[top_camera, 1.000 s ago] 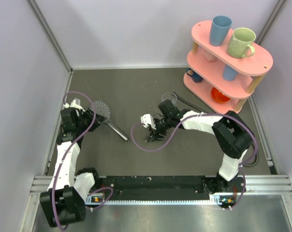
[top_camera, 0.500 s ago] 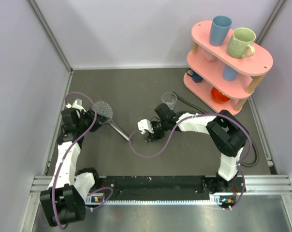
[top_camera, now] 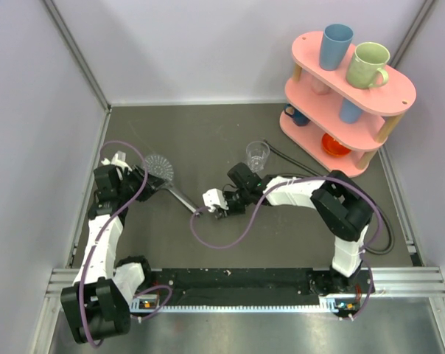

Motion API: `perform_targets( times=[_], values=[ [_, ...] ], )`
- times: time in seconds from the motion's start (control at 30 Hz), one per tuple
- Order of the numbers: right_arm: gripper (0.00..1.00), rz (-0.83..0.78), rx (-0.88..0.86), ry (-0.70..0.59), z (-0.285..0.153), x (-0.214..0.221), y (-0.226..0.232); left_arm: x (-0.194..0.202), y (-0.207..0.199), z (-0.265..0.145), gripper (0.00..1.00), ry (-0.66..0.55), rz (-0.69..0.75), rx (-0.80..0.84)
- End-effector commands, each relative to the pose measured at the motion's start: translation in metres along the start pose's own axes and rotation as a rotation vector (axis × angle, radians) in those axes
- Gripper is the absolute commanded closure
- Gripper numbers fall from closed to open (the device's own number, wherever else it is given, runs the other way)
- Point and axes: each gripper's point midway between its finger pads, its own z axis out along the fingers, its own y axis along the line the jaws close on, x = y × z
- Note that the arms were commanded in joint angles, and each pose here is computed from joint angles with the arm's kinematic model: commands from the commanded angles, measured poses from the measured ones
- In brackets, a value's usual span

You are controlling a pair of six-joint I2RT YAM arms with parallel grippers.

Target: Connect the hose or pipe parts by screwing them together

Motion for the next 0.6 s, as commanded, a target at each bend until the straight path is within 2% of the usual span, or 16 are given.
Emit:
perform_targets(
  times=[0.0,0.07,0.2,0.23,0.33,0.43,0.57],
  values=[
    [0.94,0.111,0.035,-0.05,0.003,-0.029,-0.002,-0.015,-0.016,-0.002,1.0,-0.05,0.039,0.068],
    [0.95,0.245,0.08,-0.039,0.003,-0.029,-0.001,-0.017,-0.012,-0.001,1.0,-0.06,0.038,0.046],
    [0.95,0.386,0.205,-0.139,-0.005,-0.05,-0.004,-0.016,0.0,0.001,1.0,-0.06,0.018,-0.013],
    [0.96,0.481,0.237,-0.13,-0.005,-0.043,0.0,-0.017,0.002,0.001,1.0,-0.067,0.015,-0.02],
    [0.97,0.607,0.281,-0.179,-0.011,-0.051,-0.002,-0.018,0.004,0.001,1.0,-0.08,0.015,-0.03],
    [0.92,0.662,0.249,-0.193,-0.004,-0.045,0.011,-0.021,0.007,0.002,1.0,-0.09,0.016,-0.048],
    [0.88,0.651,0.261,-0.167,0.003,-0.03,0.017,-0.02,0.012,0.003,1.0,-0.087,0.02,-0.063]
  ],
)
